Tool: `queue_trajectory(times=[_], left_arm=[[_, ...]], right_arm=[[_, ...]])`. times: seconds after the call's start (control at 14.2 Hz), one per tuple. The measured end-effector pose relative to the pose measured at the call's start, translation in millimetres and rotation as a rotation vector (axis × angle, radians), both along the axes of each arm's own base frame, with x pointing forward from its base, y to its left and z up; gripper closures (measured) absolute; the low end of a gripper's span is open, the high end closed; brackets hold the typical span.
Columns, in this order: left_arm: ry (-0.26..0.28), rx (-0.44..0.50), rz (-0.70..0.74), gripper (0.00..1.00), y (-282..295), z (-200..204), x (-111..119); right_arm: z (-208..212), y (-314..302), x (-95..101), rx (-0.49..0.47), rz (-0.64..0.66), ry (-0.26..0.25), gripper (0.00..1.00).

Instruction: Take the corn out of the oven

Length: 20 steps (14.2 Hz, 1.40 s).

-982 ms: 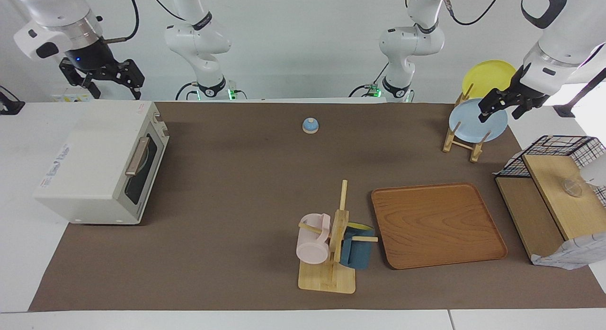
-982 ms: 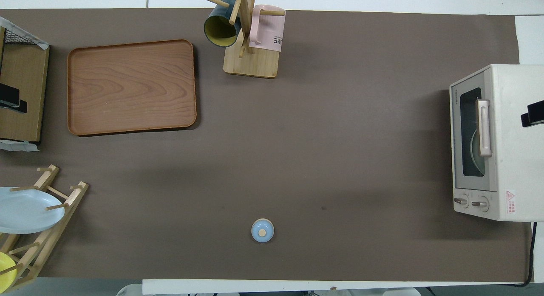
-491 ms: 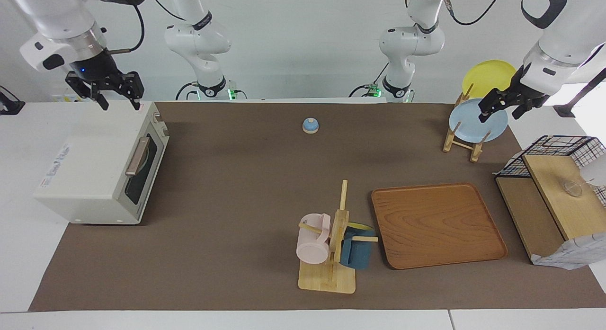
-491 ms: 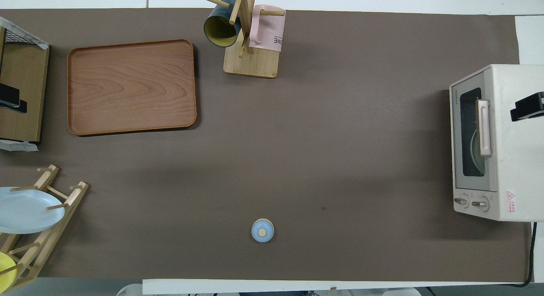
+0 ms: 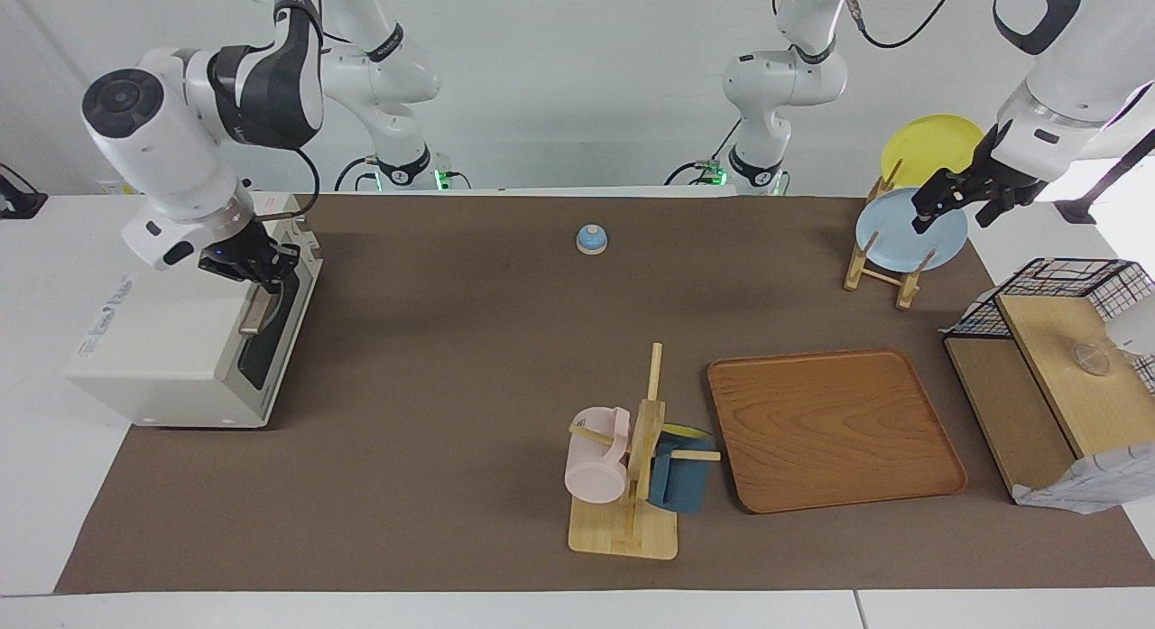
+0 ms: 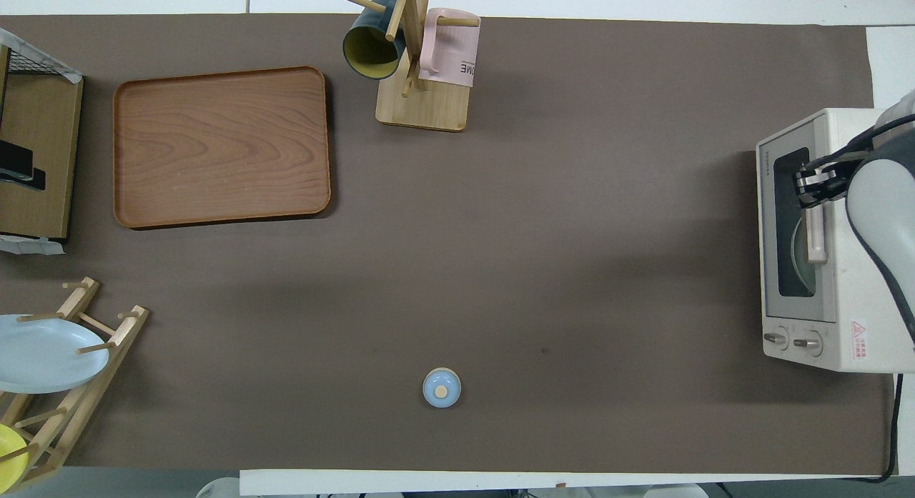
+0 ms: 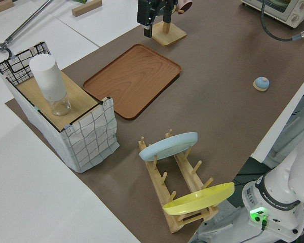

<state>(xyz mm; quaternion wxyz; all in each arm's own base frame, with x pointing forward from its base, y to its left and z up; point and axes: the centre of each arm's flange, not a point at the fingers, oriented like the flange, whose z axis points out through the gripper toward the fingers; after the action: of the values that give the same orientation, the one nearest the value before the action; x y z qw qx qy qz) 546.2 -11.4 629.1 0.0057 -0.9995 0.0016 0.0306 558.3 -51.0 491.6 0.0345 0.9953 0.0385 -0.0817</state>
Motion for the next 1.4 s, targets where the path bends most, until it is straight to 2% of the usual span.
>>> queue_trajectory(times=[0.21,0.7,1.05,1.4], left_arm=[[0.000,0.000,0.000,0.00,0,0,0],[0.000,0.000,0.000,0.00,0,0,0],[0.000,0.000,0.000,0.00,0,0,0],[0.000,0.000,0.000,0.00,0,0,0]], right_arm=[[-12,-6,-5.5,-0.030,0.056,0.035,0.99],[-17,-26,-11.1,-0.042,0.079,0.054,0.99],[-22,-13,-8.8,-0.048,0.094,0.032,0.99],[-57,58,4.3,-0.044,0.093,0.001,0.99]])
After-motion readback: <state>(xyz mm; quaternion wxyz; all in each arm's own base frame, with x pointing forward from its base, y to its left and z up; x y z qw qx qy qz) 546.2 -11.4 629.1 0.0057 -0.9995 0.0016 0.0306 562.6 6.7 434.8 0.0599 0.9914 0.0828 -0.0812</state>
